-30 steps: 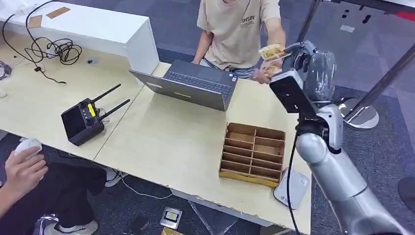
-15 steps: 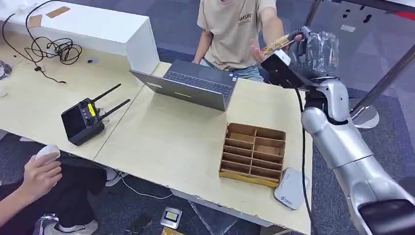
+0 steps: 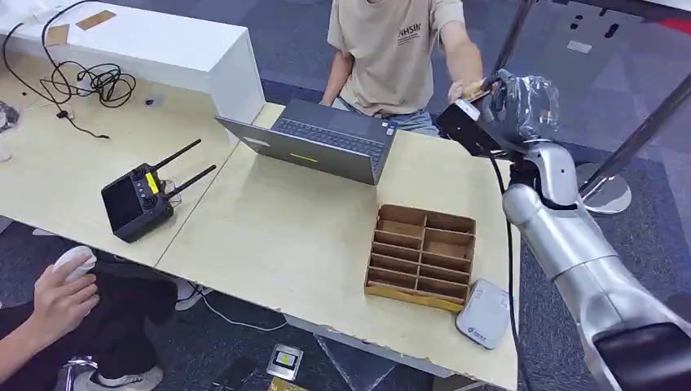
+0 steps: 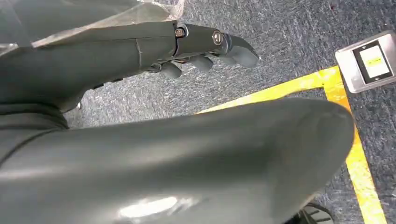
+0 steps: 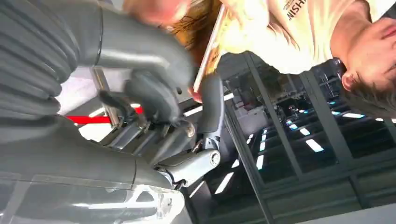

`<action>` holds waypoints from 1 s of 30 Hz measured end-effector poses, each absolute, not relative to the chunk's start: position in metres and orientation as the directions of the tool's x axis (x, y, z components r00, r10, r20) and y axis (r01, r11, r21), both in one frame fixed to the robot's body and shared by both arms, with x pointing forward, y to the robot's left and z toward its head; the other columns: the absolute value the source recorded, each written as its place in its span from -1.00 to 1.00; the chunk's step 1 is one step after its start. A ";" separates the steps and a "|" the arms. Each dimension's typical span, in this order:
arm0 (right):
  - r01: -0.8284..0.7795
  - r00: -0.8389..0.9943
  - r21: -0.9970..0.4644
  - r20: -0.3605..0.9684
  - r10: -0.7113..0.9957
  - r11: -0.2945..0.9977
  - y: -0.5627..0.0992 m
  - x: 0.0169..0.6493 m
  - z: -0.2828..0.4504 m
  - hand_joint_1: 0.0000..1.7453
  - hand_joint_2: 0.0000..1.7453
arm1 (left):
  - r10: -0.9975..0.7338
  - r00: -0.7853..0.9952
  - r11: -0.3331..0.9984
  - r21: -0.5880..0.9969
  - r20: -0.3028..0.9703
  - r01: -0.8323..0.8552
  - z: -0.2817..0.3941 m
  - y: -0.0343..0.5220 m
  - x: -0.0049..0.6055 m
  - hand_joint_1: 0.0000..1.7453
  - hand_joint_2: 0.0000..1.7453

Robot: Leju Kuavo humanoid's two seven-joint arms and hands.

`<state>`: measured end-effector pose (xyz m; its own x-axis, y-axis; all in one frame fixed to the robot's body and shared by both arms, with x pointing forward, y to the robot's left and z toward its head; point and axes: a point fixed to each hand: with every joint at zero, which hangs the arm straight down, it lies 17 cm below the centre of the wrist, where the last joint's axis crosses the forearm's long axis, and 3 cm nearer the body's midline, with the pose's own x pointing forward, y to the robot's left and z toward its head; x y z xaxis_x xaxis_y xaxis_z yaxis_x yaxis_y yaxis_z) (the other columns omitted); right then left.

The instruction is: Pass the card to the sensor for recognition and then transmit it.

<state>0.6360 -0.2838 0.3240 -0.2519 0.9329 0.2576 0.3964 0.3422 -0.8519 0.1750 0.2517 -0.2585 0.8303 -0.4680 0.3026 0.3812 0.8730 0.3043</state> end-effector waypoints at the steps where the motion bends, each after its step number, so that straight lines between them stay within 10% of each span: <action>1: 0.398 -0.252 -0.851 0.257 0.933 0.341 -0.284 0.636 0.324 -1.00 1.00 | -0.469 0.830 0.873 0.305 0.303 0.382 -0.258 0.252 0.175 -1.00 -1.00; 4: 0.402 -0.248 -0.849 0.259 0.934 0.342 -0.285 0.636 0.323 -1.00 1.00 | -0.470 0.829 0.872 0.306 0.303 0.382 -0.258 0.252 0.175 -1.00 -1.00; 5: 0.406 -0.246 -0.848 0.258 0.934 0.341 -0.286 0.636 0.323 -1.00 -1.00 | -0.469 0.830 0.872 0.306 0.302 0.382 -0.258 0.252 0.175 -1.00 -1.00; 10: 0.430 -0.247 -0.828 0.275 0.929 0.360 -0.290 0.634 0.327 -1.00 -1.00 | -0.470 0.830 0.871 0.309 0.301 0.381 -0.259 0.254 0.175 -1.00 -1.00; 11: 0.433 -0.246 -0.824 0.283 0.927 0.366 -0.291 0.633 0.328 -1.00 1.00 | -0.470 0.830 0.871 0.311 0.300 0.381 -0.259 0.254 0.175 -1.00 -1.00; 16: 0.469 -0.251 -0.762 0.369 0.895 0.445 -0.305 0.624 0.332 -1.00 1.00 | -0.462 0.836 0.874 0.316 0.298 0.370 -0.259 0.258 0.172 -1.00 -1.00; 17: 0.480 -0.250 -0.740 0.400 0.882 0.472 -0.312 0.620 0.332 -1.00 -1.00 | -0.459 0.836 0.875 0.317 0.299 0.367 -0.260 0.259 0.171 -1.00 -1.00; 30: 0.568 -0.287 -0.480 0.646 0.707 0.669 -0.382 0.553 0.316 -1.00 -1.00 | -0.440 0.848 0.882 0.322 0.296 0.345 -0.263 0.268 0.156 -1.00 -1.00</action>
